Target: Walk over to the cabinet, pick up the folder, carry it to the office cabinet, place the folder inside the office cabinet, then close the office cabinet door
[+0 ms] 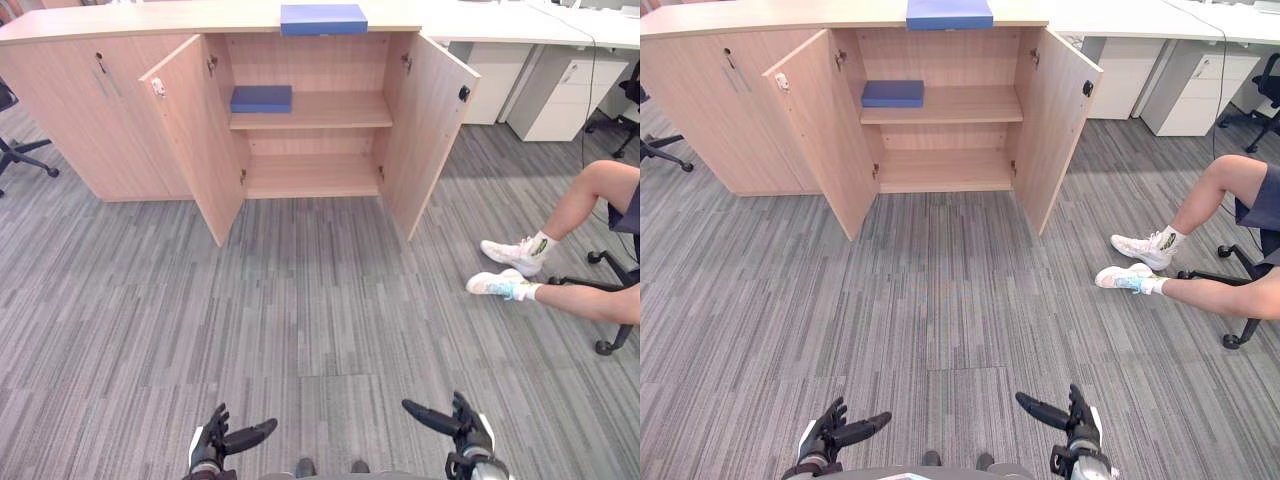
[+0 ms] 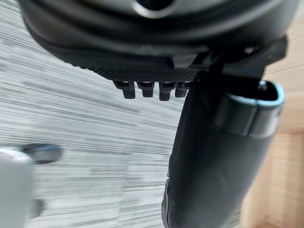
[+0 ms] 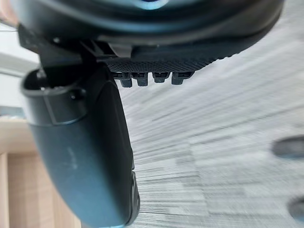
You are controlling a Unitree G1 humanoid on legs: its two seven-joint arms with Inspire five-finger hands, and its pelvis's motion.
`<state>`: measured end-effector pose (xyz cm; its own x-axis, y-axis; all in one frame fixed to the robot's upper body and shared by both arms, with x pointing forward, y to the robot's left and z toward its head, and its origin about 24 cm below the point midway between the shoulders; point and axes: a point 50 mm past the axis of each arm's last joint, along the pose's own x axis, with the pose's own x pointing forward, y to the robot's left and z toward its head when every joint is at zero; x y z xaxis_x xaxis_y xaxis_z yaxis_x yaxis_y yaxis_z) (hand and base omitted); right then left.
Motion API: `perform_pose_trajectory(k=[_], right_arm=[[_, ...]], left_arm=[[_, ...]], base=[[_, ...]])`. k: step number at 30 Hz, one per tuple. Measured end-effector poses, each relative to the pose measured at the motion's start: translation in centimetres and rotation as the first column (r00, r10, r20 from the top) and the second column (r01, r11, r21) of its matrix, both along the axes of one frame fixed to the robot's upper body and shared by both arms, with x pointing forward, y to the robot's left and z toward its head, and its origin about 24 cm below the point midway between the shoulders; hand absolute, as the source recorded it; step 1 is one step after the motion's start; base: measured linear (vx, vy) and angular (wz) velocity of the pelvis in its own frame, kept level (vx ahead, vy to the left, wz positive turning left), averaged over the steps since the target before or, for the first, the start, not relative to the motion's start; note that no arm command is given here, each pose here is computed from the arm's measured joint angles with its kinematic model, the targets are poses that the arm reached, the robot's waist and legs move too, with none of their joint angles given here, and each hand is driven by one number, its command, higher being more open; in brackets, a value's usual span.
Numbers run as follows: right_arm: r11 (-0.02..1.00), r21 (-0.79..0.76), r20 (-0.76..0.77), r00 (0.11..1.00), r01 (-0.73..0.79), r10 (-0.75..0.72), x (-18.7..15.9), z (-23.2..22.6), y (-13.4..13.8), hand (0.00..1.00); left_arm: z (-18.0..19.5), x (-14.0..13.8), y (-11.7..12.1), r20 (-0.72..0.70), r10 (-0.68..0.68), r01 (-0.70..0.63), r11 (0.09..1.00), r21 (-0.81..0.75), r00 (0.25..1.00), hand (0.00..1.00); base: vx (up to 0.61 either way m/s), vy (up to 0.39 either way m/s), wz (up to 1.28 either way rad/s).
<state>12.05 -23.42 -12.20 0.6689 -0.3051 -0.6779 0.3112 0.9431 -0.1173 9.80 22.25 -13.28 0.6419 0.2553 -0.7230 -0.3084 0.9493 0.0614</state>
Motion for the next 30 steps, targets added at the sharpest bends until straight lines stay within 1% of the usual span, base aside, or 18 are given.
perform_pose_trajectory(k=[1,6,9,15,20,23,24,26,29,30], right_arm=[[0.999,-0.031,0.011,0.999,-0.035,0.036,0.4,0.3,-0.2,1.00],[0.995,-0.062,0.011,0.997,-0.073,0.074,0.9,0.6,-0.4,1.00],[0.991,-0.091,0.006,0.995,-0.102,0.103,1.1,0.8,-1.1,1.00],[0.987,-0.115,0.023,0.993,-0.109,0.112,1.8,1.4,-1.9,1.00],[0.987,-0.121,0.039,0.993,-0.108,0.113,2.7,1.7,-2.0,1.00],[0.987,-0.128,0.044,0.993,-0.100,0.107,2.9,1.8,-2.0,1.00],[0.987,-0.120,0.058,0.992,-0.108,0.115,3.3,1.9,-1.6,1.00],[0.987,-0.109,0.057,0.991,-0.117,0.123,3.2,1.7,-1.0,1.00],[0.987,-0.103,0.059,0.990,-0.119,0.126,3.2,1.7,-0.8,1.00],[0.988,-0.101,0.066,0.990,-0.119,0.126,3.4,1.8,-0.8,1.00]], left_arm=[[0.3,0.4,0.2,0.024,0.006,-0.006,1.000,0.005,1.000,1.00],[0.6,0.5,0.6,0.044,0.021,-0.021,1.000,0.012,0.999,1.00],[0.9,0.6,0.8,0.059,0.020,-0.021,1.000,0.011,0.998,1.00],[1.3,0.6,1.9,0.085,0.076,-0.078,0.997,0.024,0.993,1.00],[1.9,0.5,1.8,0.120,0.100,-0.103,0.995,0.017,0.988,1.00],[2.3,1.2,1.2,0.158,0.113,-0.113,0.994,-0.008,0.981,1.00],[2.4,1.6,1.2,0.170,0.107,-0.107,0.994,-0.008,0.980,1.00],[2.9,2.4,1.5,0.197,0.100,-0.104,0.995,0.007,0.975,1.00],[3.2,2.7,1.7,0.207,0.085,-0.092,0.996,0.022,0.975,1.00],[3.5,3.3,1.8,0.221,0.069,-0.078,0.996,0.031,0.973,1.00]], base=[[0.09,0.001,0.12],[0.08,-0.004,0.06],[0.03,-0.007,0.04],[-0.04,-0.016,0.02],[0.00,0.013,-0.09],[0.10,0.056,0.00],[0.14,0.078,0.15],[0.26,0.059,0.38],[0.39,0.039,0.42],[0.52,-0.033,0.67]])
